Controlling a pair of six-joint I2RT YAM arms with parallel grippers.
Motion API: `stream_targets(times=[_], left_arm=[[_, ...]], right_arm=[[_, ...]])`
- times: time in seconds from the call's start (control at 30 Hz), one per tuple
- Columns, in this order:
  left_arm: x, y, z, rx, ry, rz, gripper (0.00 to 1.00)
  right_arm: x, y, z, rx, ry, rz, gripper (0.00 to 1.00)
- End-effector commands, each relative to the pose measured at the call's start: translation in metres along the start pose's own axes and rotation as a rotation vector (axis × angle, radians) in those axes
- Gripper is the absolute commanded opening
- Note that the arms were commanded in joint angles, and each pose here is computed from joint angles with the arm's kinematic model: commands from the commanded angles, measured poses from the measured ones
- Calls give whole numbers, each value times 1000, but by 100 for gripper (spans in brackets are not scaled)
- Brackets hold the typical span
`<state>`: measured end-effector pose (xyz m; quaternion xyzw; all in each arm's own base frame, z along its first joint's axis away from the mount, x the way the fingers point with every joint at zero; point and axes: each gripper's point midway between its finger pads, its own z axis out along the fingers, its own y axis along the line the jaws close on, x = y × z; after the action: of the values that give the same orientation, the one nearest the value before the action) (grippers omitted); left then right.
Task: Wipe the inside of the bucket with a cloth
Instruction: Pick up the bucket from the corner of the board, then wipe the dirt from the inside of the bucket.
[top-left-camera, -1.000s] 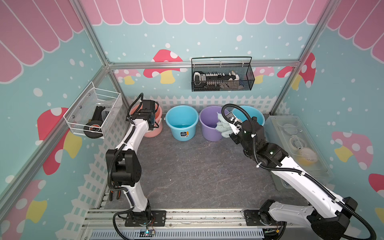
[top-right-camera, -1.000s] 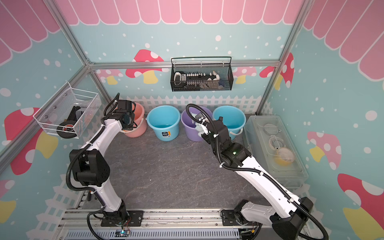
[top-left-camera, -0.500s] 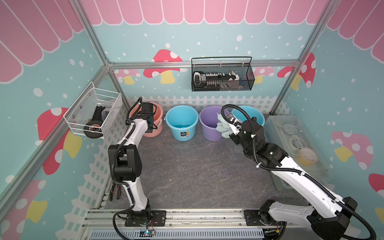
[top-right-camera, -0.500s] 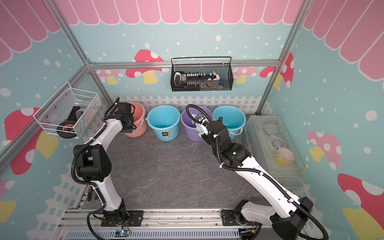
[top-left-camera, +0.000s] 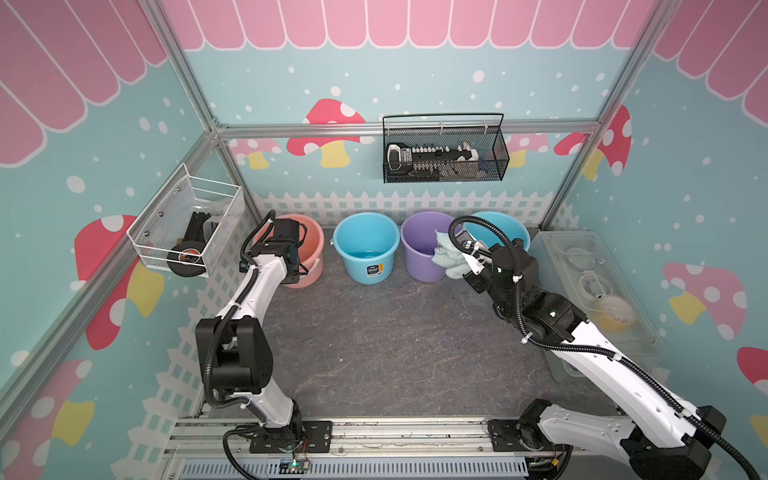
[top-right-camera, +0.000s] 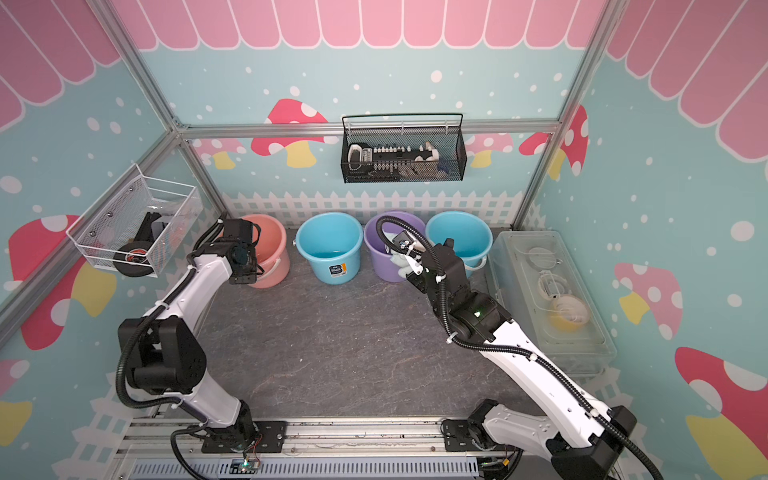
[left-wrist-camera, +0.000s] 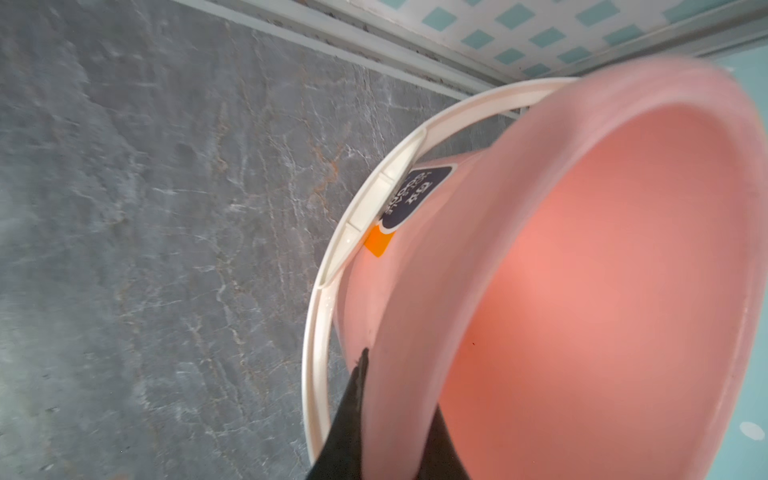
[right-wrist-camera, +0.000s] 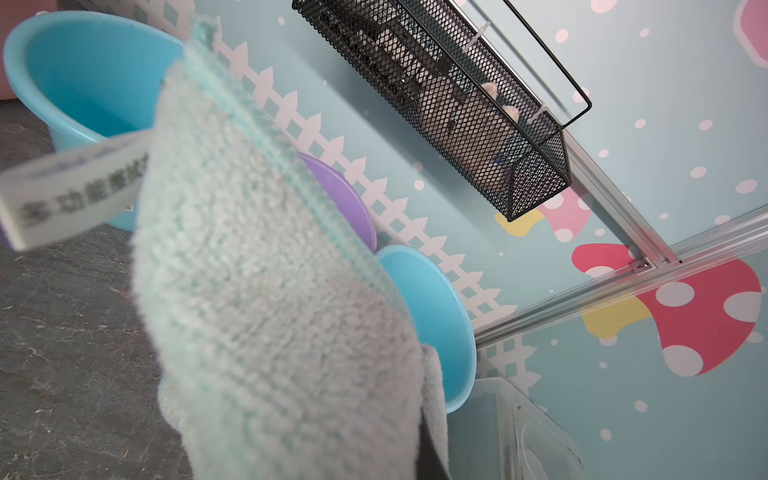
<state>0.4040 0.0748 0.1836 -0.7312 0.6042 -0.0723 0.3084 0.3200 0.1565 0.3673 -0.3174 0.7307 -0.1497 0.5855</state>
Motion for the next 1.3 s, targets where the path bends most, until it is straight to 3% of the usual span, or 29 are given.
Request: stream_targets(times=[0.0, 0.27, 0.53, 0.73, 1.0, 1.27], left_arm=[[-23, 4, -29, 54, -52, -65, 1], [-33, 56, -80, 88, -10, -42, 0], [-20, 94, -116, 124, 117, 137, 0], [19, 88, -138, 220, 281, 498, 0], [90, 107, -159, 303, 565, 954, 0], [153, 106, -179, 431, 639, 1287, 0]], right_arm=[[-5, -1, -9, -23, -48, 11, 0], [-9, 0, -28, -68, -121, 61, 0], [-9, 0, -40, -84, -169, 118, 0], [-7, -5, -44, -68, -172, 142, 0], [-3, -9, -44, -61, -128, 175, 0], [-17, 8, -46, -207, -102, 251, 1]])
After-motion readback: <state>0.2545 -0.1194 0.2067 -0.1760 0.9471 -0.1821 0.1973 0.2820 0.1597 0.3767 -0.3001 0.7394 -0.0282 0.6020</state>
